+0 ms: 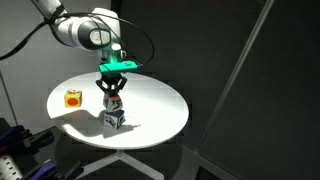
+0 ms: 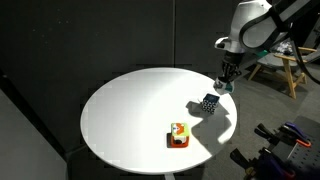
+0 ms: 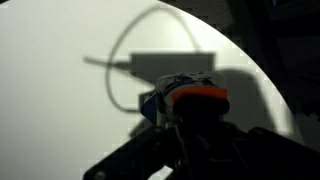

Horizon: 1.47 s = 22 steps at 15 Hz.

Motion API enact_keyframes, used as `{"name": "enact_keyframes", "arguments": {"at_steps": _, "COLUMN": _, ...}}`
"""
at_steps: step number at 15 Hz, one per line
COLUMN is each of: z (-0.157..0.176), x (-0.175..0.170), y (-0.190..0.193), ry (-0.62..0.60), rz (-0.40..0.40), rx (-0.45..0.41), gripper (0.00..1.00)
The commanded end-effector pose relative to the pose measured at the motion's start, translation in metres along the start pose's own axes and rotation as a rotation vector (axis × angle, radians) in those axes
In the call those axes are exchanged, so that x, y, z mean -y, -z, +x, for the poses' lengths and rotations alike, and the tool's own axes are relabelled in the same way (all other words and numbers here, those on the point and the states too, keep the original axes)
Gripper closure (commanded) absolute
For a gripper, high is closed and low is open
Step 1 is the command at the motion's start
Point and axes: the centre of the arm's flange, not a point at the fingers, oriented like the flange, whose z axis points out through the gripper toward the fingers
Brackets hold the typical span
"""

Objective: Pick up the block with the letter A on it and put it on the table to the right of the block with the number four on it

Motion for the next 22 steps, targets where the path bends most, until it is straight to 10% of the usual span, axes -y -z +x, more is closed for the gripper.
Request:
{"name": "enact_keyframes", "arguments": {"at_steps": 1, "z": -0.026, "x": -0.008, "y": 0.005, "ry": -0.035, "rz": -0.006, "rx": -0.002, "gripper": 0.94}}
{"name": "enact_keyframes", "arguments": {"at_steps": 22, "z": -0.043, "x": -0.088, "y": -0.020, "ry": -0.237, "rz": -0.009, "rx": 0.010, "gripper": 0.94}}
